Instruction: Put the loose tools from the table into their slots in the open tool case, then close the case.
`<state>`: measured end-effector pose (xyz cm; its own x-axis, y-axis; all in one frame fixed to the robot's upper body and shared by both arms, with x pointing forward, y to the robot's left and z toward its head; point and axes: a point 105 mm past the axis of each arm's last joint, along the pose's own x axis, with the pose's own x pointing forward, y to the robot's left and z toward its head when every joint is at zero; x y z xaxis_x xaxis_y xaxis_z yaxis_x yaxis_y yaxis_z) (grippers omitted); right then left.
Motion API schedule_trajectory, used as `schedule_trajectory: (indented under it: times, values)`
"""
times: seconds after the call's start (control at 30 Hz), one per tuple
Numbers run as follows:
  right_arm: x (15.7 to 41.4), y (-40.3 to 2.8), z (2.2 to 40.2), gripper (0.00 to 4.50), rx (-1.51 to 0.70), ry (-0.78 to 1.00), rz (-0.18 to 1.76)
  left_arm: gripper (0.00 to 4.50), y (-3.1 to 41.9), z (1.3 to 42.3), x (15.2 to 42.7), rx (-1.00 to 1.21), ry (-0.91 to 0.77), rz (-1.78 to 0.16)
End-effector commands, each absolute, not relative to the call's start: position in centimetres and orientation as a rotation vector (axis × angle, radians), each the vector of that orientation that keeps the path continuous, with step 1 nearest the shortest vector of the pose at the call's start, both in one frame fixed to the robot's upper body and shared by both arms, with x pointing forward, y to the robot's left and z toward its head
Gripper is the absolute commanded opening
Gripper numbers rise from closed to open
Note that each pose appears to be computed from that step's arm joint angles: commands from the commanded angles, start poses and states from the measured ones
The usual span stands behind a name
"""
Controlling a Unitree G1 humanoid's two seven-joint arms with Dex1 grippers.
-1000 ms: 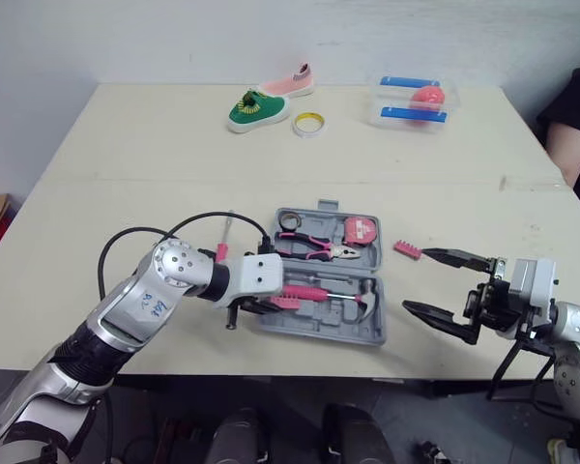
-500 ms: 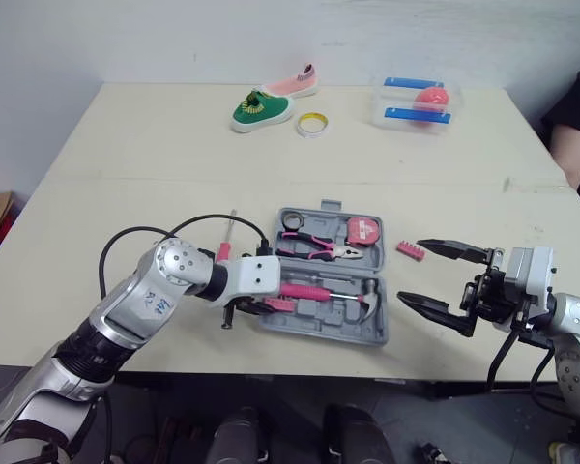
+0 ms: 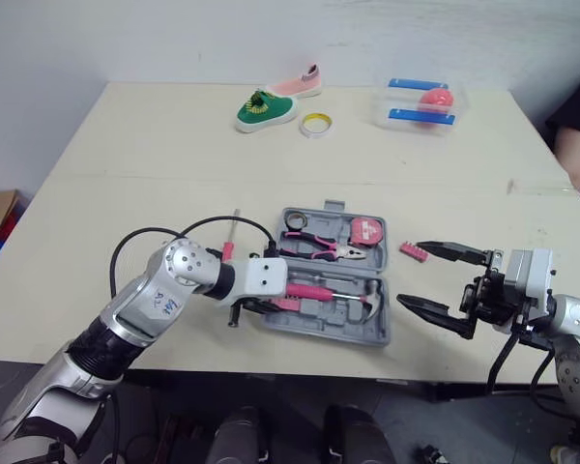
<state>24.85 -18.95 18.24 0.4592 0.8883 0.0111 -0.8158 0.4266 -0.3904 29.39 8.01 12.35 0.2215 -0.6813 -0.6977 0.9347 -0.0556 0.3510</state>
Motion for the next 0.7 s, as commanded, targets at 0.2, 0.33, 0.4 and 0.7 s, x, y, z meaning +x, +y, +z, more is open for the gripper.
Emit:
schedule_trajectory:
  times: [0.2,0.33,0.4,0.7]
  values:
    - [24.5,-19.4,18.3,4.5,-0.348,-0.261,1.077,1.71,8.0,13.6,29.8,0.928,0.245,-1.327]
    - [24.5,-19.4,18.3,4.5,-0.344,-0.26,1.081,2.78,8.1,16.0,28.9,0.882,0.129,-1.36]
    - [24.4,-19.6,18.1,4.5,-0.341,-0.258,1.082,2.78,8.7,16.8,28.4,0.852,0.095,-1.362]
    - [24.4,-20.1,16.9,4.5,-0.322,-0.243,1.088,1.54,11.1,16.0,28.7,0.582,0.055,-1.29]
